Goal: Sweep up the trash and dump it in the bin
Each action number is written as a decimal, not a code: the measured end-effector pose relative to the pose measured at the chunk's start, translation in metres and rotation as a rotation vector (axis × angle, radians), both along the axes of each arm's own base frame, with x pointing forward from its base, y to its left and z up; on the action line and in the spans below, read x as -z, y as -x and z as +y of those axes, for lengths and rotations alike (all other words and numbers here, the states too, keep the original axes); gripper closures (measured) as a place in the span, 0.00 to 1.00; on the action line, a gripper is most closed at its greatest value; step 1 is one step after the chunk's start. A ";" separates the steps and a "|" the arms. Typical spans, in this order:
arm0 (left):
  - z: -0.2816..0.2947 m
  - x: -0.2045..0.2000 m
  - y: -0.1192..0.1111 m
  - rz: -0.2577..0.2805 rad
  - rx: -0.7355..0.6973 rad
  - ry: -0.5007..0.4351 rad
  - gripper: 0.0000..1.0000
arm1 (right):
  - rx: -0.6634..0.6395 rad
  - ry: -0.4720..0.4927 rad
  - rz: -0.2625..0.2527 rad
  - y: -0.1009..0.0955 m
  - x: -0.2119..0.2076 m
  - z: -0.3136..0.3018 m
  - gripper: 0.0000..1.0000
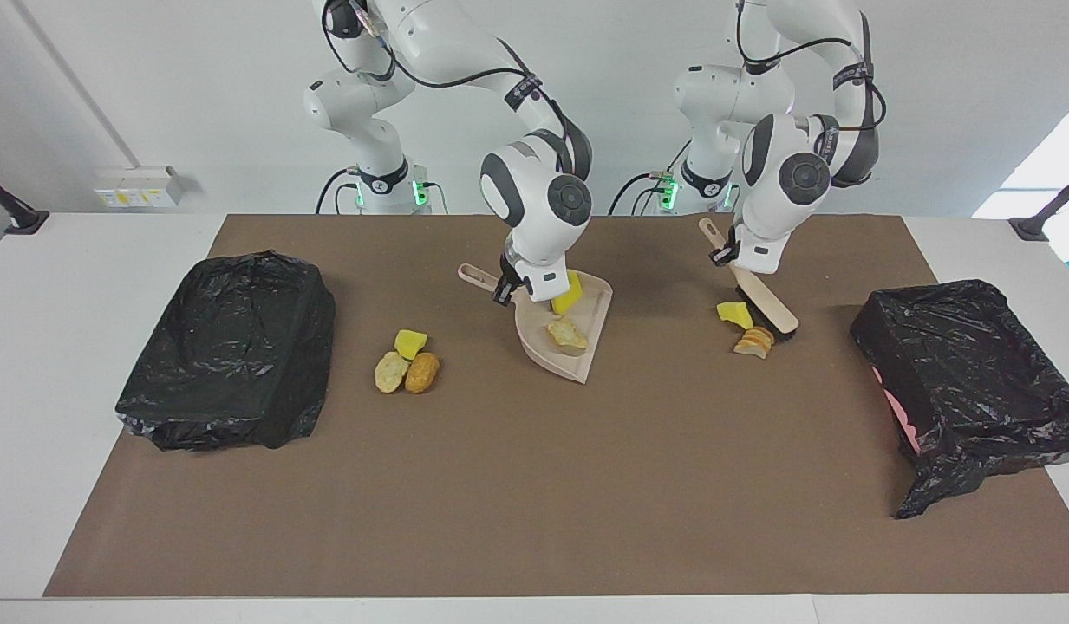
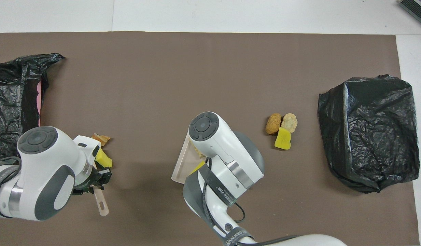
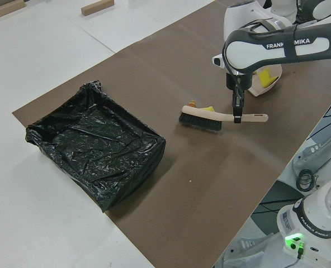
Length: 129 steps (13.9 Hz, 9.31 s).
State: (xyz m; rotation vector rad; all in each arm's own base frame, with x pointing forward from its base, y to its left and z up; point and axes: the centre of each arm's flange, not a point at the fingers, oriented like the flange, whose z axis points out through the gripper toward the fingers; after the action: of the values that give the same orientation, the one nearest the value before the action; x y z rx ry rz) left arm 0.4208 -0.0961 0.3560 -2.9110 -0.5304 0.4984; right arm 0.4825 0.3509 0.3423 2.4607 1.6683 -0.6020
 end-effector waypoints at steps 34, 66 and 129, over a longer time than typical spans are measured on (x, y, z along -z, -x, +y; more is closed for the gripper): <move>-0.190 -0.009 0.000 0.053 0.554 0.464 0.74 | 0.058 0.016 -0.019 0.003 0.000 0.002 0.69; -0.121 0.019 0.010 0.036 0.194 0.344 0.74 | 0.072 -0.062 -0.077 -0.024 -0.041 -0.034 0.69; 0.098 -0.252 -0.143 -0.291 0.454 0.193 0.00 | -0.556 0.642 0.110 -0.056 -0.227 -0.488 0.69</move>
State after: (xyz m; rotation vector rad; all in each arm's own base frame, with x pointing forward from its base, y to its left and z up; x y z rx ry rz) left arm 0.5640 0.0019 0.6079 -3.1622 0.1688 0.0673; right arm 0.5383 -0.1367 0.5689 1.4722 1.7277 -0.9951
